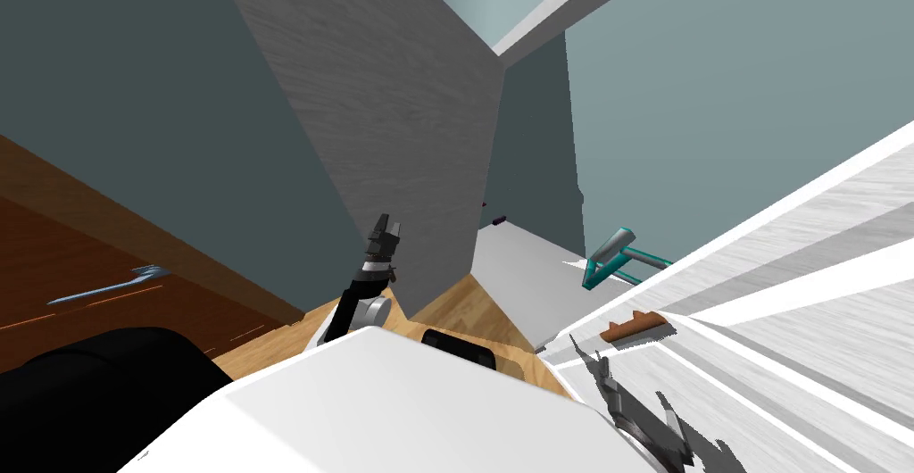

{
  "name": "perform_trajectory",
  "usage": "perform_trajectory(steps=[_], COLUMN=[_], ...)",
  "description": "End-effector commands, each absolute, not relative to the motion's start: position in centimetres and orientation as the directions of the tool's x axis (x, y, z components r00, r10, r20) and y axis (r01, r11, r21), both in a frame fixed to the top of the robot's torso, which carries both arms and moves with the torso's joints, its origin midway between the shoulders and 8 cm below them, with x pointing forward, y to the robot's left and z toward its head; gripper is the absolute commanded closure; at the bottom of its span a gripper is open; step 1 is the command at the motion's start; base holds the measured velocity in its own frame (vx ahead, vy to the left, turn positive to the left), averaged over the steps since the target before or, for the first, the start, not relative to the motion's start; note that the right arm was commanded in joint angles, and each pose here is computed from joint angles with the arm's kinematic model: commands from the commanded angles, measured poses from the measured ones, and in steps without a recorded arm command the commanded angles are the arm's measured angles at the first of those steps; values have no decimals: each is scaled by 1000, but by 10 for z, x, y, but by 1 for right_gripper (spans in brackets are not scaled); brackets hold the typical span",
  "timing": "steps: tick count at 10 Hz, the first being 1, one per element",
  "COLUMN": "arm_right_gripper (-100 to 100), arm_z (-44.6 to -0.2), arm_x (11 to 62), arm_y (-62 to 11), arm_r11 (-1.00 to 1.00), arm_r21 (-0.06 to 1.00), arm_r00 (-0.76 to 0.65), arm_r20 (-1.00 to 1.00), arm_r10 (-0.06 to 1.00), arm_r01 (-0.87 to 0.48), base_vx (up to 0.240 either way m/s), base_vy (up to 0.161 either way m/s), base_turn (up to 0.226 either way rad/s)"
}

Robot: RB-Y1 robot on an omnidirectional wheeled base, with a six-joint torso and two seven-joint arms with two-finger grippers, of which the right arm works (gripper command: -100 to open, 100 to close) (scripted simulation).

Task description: Pull the door open

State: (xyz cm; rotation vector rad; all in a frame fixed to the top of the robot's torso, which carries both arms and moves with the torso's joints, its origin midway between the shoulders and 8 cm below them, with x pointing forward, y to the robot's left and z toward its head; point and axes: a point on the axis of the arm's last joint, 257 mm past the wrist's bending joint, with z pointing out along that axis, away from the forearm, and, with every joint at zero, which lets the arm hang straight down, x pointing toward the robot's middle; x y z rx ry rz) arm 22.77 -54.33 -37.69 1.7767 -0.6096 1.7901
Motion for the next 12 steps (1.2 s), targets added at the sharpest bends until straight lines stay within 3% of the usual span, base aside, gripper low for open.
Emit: perform_trajectory(steps=[1, 4, 12], arm_right_gripper=[-100, -100, -100], arm_z=[-383, -389, -391], arm_x=[216, 207, 224], arm_y=[-552, -559, -573], arm_r11=[-734, -720, -751], arm_r21=[30, 16, 11], arm_r00=[8, 6, 4], arm_r20=[999, 1000, 1000], arm_r10=[33, 17, 11], arm_r01=[-678, -693, -660], base_vx=[73, 80, 144], base_vy=[-89, -71, -127], base_turn=[169, 109, -57])
